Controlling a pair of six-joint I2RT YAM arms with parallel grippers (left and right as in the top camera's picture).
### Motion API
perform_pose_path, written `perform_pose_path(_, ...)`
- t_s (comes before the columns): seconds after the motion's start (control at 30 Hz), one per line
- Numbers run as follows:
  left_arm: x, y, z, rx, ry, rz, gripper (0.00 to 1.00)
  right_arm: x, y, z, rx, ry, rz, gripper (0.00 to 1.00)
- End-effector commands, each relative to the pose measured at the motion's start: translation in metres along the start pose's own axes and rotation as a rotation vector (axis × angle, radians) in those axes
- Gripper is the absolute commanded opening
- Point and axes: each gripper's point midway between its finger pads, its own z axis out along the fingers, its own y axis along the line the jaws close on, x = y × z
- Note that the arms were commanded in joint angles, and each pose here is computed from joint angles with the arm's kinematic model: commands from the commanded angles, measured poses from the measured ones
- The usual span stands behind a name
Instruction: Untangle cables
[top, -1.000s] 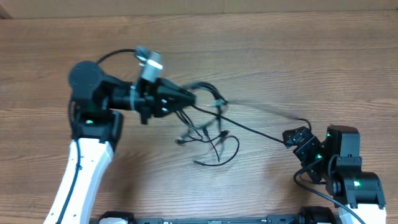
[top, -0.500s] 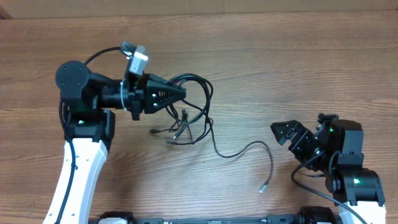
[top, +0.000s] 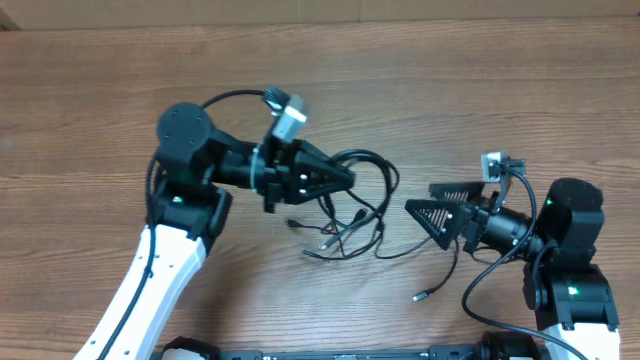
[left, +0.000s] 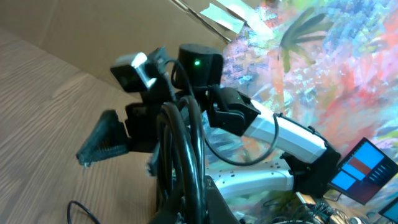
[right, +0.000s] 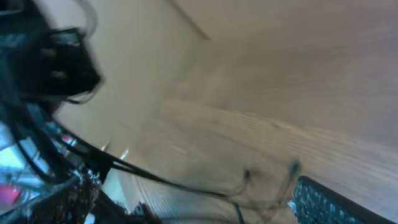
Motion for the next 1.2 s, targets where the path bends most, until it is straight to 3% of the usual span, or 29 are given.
perform_pose_path(0.0, -0.014, -0.006, 0.017, -0.037, -0.053, 0.073, 0.04, -0.004, 0.022, -0.002, -0.102, 0.005, -0.077, 1.0)
perform_pose_path(0.43, -0.005, 0.013, 0.031, -0.123, -0.068, -0.021, 0.04, -0.015, 0.015, -0.002, -0.05, -0.039, -0.113, 1.0)
perform_pose_path(0.7, -0.002, 0.008, 0.025, -0.087, -0.04, 0.071, 0.04, -0.02, -0.026, -0.005, 0.175, -0.093, -0.048, 1.0)
perform_pose_path(0.93, 0.002, 0.009, 0.026, -0.084, -0.024, 0.11, 0.04, -0.034, -0.029, -0.007, 0.209, -0.147, -0.098, 1.0)
perform_pose_path(1.17, 0.008, 0.052, 0.018, -0.298, -0.073, -0.046, 0.04, -0.046, -0.023, -0.008, 0.193, -0.184, -0.148, 1.0)
